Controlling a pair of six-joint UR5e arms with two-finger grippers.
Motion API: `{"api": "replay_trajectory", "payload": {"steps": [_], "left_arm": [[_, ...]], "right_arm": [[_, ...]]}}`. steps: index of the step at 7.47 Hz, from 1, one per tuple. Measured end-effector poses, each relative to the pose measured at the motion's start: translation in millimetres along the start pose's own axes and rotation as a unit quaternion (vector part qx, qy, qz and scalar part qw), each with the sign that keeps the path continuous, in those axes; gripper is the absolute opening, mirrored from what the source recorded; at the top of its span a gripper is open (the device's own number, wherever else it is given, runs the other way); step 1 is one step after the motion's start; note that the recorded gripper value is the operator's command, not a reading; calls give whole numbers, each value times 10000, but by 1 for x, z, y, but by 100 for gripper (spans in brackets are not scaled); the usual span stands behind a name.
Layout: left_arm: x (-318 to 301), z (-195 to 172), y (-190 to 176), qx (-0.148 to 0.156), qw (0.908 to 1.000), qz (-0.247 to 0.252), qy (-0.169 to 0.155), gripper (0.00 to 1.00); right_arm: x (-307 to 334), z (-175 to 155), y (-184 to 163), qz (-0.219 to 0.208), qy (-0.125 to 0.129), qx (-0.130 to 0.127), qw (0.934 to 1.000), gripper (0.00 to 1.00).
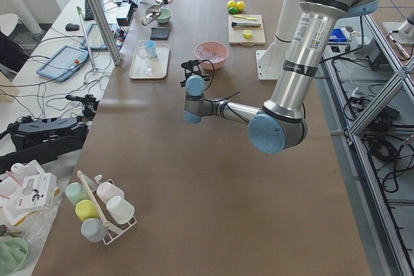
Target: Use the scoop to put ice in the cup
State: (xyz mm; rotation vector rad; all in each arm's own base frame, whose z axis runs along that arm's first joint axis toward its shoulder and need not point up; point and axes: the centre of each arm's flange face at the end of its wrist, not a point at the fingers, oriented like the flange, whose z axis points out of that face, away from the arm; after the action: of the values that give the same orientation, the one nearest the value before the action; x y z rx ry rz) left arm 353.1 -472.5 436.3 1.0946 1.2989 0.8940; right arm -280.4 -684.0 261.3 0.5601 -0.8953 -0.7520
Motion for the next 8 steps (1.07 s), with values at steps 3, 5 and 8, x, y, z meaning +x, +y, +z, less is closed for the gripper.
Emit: {"api": "replay_trajectory", "payload": {"steps": [3, 5, 8], "left_arm": [[37, -58, 34, -864, 9931, -734, -303, 97], [32, -77, 45, -1469, 9779, -1353, -616, 97], [-8, -116, 62, -2241, 9333, -2556, -1157, 97]], "right_arm": [[-20, 19, -24, 70, 15, -100, 9999, 0], [-28, 22, -36, 144, -26, -279, 9995, 0], [-32, 21, -40, 343, -100, -647, 9973, 0]]}}
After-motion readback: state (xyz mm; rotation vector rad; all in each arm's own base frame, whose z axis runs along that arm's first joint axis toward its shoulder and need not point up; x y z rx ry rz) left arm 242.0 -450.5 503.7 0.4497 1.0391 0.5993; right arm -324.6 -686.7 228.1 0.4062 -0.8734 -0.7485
